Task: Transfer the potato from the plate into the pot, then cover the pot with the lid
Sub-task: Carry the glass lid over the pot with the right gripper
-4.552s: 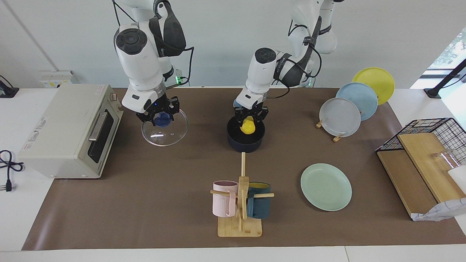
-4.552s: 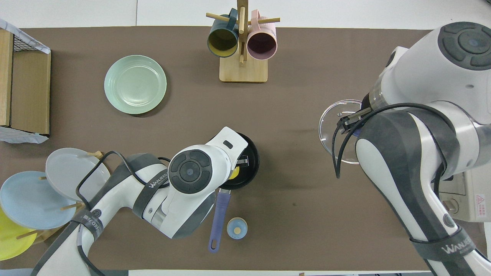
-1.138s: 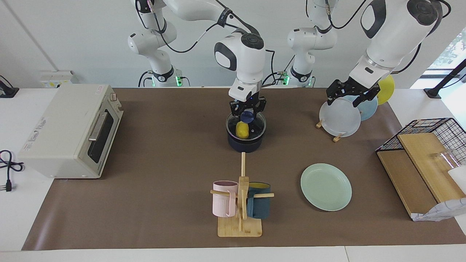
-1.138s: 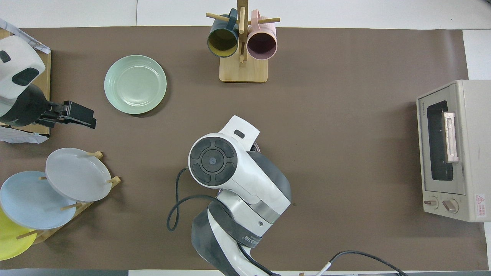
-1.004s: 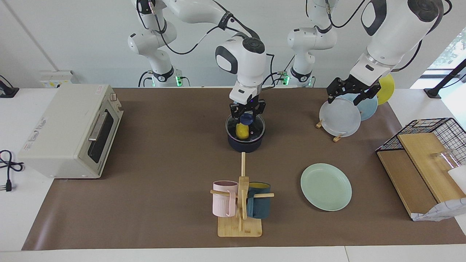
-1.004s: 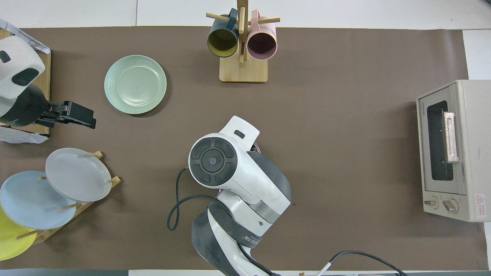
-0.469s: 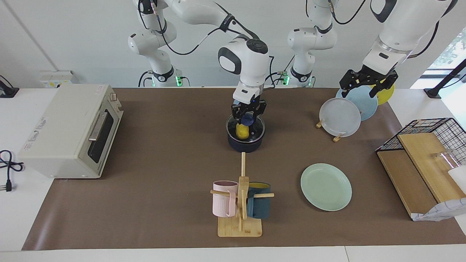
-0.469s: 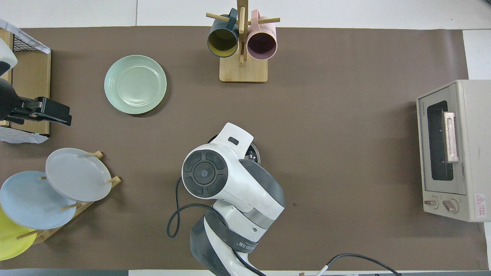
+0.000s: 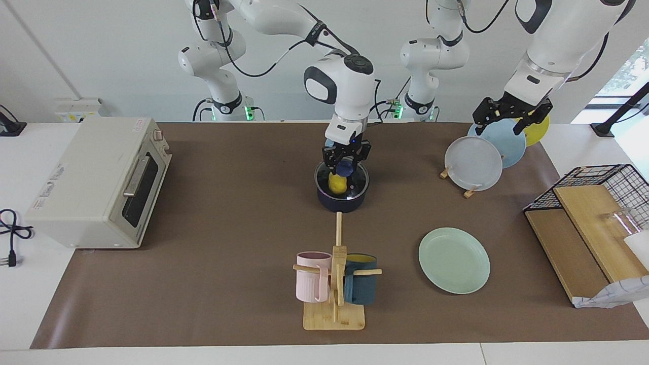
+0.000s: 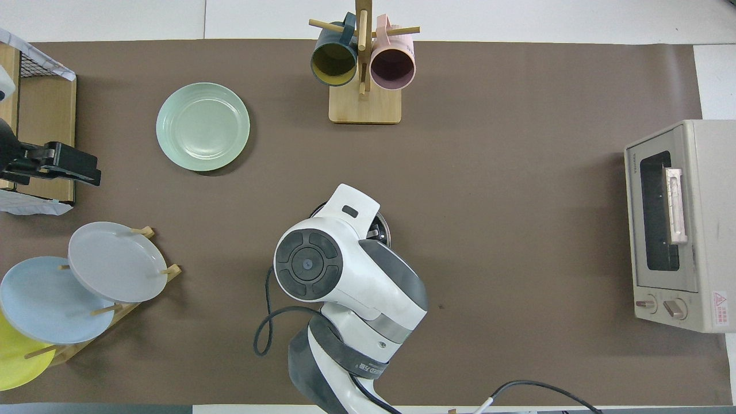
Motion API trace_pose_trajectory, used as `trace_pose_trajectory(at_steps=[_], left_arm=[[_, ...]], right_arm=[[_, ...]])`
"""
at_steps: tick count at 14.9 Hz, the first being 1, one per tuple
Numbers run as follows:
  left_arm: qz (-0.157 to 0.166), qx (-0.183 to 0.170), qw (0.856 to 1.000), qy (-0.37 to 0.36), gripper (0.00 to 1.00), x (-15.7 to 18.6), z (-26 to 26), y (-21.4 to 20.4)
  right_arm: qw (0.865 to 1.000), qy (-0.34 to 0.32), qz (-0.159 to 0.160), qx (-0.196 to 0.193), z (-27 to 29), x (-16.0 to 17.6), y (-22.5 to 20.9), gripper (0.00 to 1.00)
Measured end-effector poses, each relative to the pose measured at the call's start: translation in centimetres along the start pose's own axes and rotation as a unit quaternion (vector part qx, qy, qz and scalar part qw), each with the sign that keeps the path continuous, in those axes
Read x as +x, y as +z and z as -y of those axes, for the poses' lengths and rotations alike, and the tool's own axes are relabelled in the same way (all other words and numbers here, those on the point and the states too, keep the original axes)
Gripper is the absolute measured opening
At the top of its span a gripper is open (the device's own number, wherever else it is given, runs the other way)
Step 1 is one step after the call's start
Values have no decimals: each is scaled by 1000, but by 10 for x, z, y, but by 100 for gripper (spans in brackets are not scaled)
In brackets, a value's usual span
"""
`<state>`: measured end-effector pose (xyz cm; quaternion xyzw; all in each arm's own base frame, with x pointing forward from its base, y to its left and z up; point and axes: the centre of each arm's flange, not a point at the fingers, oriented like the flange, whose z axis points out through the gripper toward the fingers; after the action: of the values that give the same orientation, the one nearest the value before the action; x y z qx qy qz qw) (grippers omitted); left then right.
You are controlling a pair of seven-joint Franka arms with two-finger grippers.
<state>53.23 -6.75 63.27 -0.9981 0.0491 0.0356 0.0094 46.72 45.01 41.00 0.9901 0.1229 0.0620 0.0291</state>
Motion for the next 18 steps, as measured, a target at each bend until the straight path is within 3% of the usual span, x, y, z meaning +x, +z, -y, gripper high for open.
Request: trace_pose_trajectory(at_steps=[5, 8, 9, 14, 18], left_arm=[[-19, 0, 1000, 0, 100, -11, 0, -10], [-28, -1, 1000, -3, 100, -6, 3, -18], [-28, -1, 1000, -3, 100, -4, 4, -18], [-19, -6, 1000, -4, 100, 3, 3, -9], [-26, -6, 1000, 0, 100, 3, 6, -13]], right_arm=[[1000, 0, -2, 1, -1, 0, 1, 68], [1000, 2, -4, 2, -2, 1, 2, 95], [1000, 3, -4, 2, -3, 2, 2, 100], [1000, 25, -15, 6, -26, 19, -8, 100], [997, 71, -14, -6, -83, 43, -45, 100]])
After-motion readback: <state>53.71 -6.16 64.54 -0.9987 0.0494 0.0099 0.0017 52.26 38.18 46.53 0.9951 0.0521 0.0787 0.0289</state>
